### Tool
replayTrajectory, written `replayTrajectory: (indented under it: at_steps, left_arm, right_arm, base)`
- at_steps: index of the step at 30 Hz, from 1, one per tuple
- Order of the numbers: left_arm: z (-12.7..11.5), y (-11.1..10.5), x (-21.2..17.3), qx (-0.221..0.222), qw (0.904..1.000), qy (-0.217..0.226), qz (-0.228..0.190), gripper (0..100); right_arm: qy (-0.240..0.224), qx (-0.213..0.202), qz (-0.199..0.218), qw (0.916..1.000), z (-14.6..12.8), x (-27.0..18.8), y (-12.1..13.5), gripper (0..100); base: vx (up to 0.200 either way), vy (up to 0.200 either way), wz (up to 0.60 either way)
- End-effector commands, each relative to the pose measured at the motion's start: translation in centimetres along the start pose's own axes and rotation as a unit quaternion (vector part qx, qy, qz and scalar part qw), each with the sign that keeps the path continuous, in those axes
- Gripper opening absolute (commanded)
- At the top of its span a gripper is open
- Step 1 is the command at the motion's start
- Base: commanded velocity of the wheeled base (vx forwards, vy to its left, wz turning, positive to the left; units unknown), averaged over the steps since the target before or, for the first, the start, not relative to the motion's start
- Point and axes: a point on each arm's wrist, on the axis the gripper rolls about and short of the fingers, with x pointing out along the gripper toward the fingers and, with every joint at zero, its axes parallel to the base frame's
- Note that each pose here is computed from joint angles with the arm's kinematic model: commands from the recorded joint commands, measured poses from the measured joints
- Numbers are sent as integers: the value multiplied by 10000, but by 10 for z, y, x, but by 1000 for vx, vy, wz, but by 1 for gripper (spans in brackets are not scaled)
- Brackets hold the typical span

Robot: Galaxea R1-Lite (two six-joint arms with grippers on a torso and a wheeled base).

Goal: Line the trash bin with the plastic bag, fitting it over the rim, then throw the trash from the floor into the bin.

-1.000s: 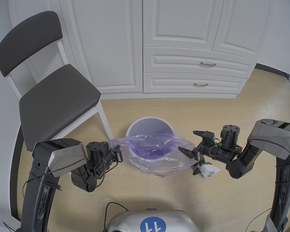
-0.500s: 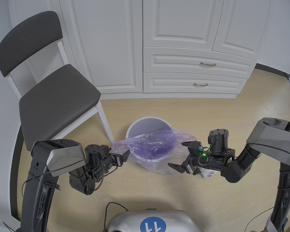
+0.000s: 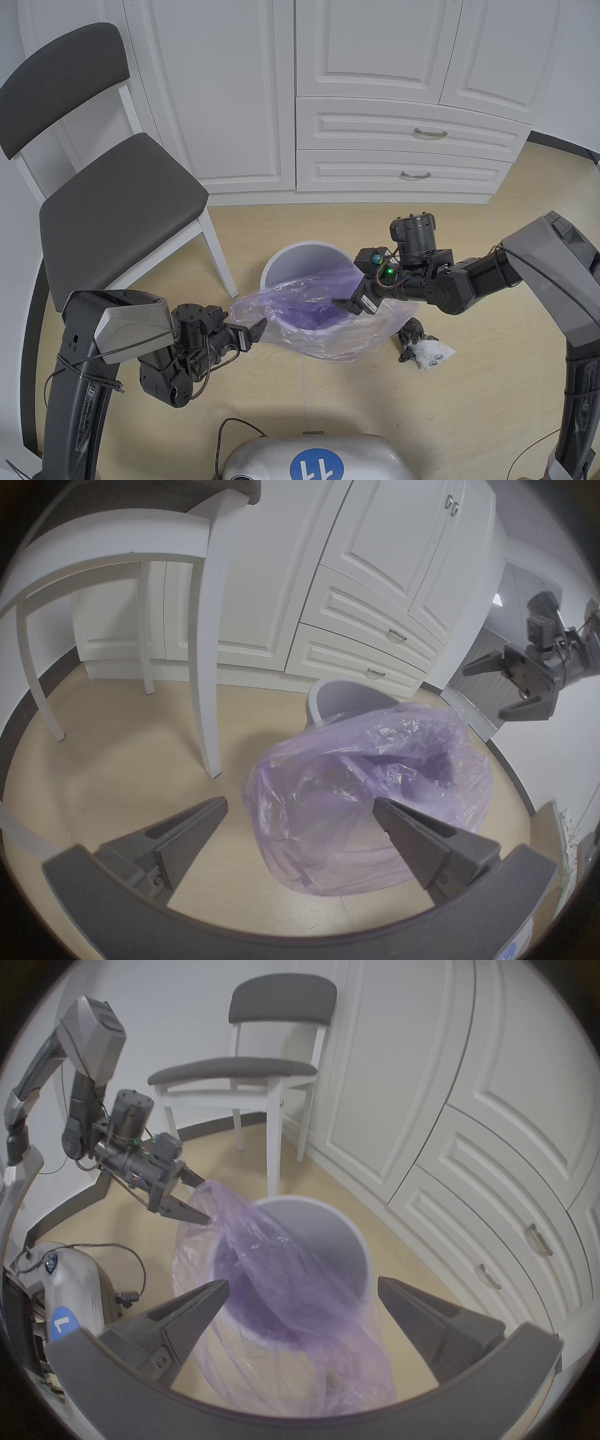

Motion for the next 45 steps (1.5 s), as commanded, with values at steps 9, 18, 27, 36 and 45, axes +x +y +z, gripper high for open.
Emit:
replayTrajectory:
  at_steps: [9,18,27,36,45]
  left_arm:
    - [-16,0,-2,79,9997,243,-17,100]
    - [-19,-3,-3,164,9997,189,-63,100]
    - [-22,-4,-1,171,9997,161,-82,100]
    - [-13,-8,-2,195,9996,-106,-150,100]
    - [27,-9,-10,182,9980,-588,-130,100]
  right_arm:
    - [517,-42,364,9980,-15,30,11,100]
    - [637,341,377,9967,-36,60,21,100]
    - [-157,990,-242,9947,-7,55,-7,0]
    - [-635,1711,-585,9815,11,59,-29,0]
    - [-889,2567,-1090,9562,-2,108,-16,0]
  base:
    - [0,0,0]
    - [0,0,0]
    - [0,0,0]
    - [0,0,0]
    - [0,0,0]
